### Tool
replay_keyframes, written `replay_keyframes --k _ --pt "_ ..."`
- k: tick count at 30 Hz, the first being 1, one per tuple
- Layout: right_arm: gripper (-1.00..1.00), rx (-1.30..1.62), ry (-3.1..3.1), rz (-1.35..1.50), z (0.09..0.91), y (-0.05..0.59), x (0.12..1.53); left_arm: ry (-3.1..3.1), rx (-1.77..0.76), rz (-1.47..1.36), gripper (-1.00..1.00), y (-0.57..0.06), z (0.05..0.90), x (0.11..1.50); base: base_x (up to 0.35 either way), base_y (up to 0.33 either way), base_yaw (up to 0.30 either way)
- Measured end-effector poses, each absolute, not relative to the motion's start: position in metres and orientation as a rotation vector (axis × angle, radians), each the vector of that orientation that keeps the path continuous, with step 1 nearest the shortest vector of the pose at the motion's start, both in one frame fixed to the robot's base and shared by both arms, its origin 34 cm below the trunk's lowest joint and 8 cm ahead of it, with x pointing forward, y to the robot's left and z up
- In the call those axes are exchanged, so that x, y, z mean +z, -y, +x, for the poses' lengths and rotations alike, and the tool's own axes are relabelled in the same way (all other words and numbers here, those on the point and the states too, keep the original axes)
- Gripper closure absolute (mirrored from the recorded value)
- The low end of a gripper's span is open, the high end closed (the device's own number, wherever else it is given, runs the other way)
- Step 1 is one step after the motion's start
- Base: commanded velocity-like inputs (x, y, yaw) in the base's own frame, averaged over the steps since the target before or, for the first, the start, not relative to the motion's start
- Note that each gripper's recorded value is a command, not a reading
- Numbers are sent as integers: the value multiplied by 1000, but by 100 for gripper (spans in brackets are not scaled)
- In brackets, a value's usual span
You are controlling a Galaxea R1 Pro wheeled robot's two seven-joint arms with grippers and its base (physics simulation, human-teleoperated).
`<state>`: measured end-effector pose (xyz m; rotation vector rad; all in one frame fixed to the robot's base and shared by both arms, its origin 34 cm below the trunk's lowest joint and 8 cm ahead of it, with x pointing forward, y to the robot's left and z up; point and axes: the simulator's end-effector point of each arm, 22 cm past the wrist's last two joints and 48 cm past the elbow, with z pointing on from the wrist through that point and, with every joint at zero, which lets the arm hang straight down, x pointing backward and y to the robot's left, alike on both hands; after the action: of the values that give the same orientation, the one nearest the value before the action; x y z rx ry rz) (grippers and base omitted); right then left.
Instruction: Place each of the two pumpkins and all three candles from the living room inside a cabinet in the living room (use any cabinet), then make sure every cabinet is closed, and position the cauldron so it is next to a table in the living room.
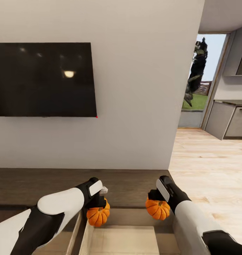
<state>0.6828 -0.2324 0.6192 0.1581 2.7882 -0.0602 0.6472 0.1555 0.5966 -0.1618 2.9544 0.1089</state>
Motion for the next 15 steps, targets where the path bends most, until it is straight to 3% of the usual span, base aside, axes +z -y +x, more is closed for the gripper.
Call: replay_keyframes --k 15 --pt "100 -66 -2820 166 679 238 589 -2836 -52 -143 100 -99 652 567 0 0 0"
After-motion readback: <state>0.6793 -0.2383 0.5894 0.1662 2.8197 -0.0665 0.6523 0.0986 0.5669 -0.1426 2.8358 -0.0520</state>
